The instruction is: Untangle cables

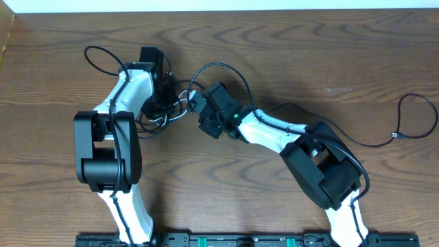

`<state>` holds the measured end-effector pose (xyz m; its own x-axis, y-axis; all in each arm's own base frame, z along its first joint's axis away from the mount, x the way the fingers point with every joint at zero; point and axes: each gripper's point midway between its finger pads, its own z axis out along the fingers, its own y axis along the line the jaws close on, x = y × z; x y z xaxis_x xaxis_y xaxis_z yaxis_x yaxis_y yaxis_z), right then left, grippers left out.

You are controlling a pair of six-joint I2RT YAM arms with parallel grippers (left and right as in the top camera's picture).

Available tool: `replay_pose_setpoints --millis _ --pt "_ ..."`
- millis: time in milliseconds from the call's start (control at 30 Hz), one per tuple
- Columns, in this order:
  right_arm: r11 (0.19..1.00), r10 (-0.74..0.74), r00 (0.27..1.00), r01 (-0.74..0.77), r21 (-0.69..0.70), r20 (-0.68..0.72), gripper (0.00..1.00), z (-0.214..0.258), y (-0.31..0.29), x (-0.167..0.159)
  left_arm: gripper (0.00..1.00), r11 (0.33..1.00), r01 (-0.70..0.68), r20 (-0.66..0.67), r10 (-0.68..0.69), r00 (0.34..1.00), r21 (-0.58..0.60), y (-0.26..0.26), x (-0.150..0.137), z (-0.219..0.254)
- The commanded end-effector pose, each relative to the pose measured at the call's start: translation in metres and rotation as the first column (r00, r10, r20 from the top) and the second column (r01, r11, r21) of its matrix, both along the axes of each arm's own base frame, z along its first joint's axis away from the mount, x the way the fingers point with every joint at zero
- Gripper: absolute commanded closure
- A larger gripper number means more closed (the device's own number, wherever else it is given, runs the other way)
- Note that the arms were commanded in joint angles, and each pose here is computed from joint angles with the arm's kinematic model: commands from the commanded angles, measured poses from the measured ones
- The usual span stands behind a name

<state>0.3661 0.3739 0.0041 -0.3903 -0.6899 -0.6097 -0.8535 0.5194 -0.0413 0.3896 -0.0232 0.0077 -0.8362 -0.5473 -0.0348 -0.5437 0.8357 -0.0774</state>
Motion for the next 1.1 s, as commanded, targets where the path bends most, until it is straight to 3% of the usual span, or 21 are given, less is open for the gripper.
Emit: replay_pose_setpoints --millis 0,67,400,633,767,1067 --pt "0.996 -0.070 0.993 0.065 -0.058 -0.090 0.92 -0.015 -0.010 -0.008 0.88 0.999 -0.015 -0.026 0.015 1.000 0.028 0.008 -0.004 -0.009" --pt "0.995 -0.077 0.987 0.066 -0.080 -0.138 0.99 -0.008 -0.011 -0.012 0.88 0.999 -0.015 -0.026 0.015 1.000 0.028 0.008 -0.004 -0.009" --pt "0.965 -0.064 0.968 -0.003 -0.263 -0.244 0.99 0.011 -0.039 -0.030 0.88 0.999 -0.015 -0.026 0.015 1.000 0.028 0.008 -0.004 -0.009" --pt "0.891 -0.142 0.976 0.053 -0.452 -0.166 0.99 0.005 -0.082 -0.022 0.86 0.999 -0.021 -0.026 0.022 0.999 0.029 0.011 -0.003 -0.009" --pt "0.865 -0.163 0.968 0.047 -0.500 -0.192 0.99 0.003 -0.097 -0.029 0.68 0.999 -0.037 -0.026 0.037 0.999 0.028 0.016 -0.003 -0.009" --pt "0.809 -0.239 0.931 0.034 -0.587 -0.276 0.99 0.001 -0.139 -0.041 0.66 0.998 -0.054 -0.026 0.055 0.998 0.029 0.023 -0.003 -0.009"
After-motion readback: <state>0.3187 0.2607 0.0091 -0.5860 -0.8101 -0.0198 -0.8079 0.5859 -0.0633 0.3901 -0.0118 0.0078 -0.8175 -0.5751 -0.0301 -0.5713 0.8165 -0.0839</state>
